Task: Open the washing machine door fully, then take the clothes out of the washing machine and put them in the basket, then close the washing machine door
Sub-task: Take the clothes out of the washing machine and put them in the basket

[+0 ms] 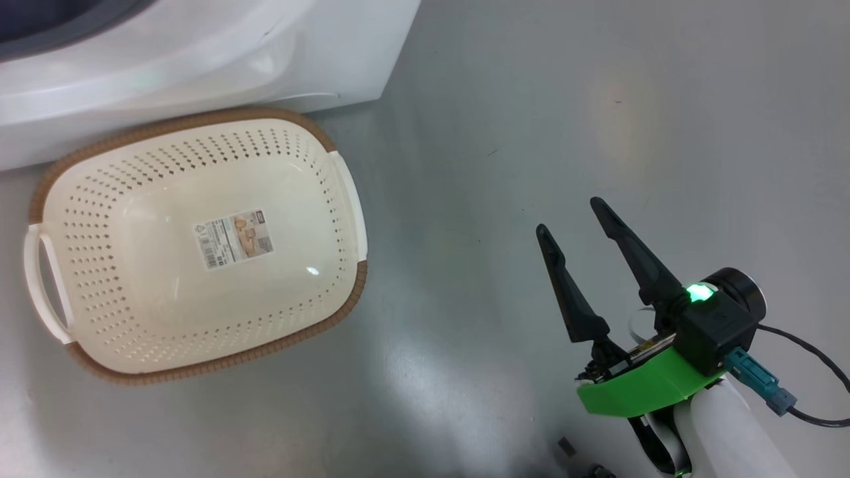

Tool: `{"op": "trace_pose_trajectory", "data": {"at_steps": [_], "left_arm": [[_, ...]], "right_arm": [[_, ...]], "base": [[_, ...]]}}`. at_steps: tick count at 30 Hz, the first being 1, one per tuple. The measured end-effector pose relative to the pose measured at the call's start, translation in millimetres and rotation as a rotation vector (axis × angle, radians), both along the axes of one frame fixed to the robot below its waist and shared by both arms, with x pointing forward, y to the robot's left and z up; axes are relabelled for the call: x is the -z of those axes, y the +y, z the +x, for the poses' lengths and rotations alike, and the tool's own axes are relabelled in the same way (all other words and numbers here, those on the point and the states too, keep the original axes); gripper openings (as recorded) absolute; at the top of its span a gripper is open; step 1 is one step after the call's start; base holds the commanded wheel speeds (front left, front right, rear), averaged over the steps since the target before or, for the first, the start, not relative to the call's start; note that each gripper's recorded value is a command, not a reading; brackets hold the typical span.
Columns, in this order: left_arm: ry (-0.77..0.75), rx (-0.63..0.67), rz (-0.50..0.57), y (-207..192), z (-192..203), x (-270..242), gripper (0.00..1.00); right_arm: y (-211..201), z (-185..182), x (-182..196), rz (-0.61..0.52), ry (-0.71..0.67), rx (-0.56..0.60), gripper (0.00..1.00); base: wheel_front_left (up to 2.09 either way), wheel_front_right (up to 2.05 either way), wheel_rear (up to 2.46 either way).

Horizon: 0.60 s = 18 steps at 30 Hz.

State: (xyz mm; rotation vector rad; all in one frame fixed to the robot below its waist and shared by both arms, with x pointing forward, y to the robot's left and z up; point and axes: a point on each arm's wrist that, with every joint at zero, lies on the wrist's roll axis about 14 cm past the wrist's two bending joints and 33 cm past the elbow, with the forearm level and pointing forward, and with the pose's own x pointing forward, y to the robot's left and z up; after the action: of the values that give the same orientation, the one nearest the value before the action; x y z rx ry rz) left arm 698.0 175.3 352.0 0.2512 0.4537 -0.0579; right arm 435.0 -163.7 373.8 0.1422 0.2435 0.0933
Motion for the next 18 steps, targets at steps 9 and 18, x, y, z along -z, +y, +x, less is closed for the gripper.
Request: {"op": "trace_pose_trajectory", "data": {"at_steps": [9, 18], "left_arm": [[-0.055, 0.002, 0.007, 4, 2, -6, 0.00], [-0.179, -0.056, -0.109, 10, 7, -34, 0.00]], "right_arm": [[3, 4, 0, 0.005, -0.005, -0.010, 1.00], [10, 8, -2, 0.017, -0.016, -0.027, 1.00]], "base": [[0.00, 0.00, 0.00], [0.00, 0.00, 0.00]]}}
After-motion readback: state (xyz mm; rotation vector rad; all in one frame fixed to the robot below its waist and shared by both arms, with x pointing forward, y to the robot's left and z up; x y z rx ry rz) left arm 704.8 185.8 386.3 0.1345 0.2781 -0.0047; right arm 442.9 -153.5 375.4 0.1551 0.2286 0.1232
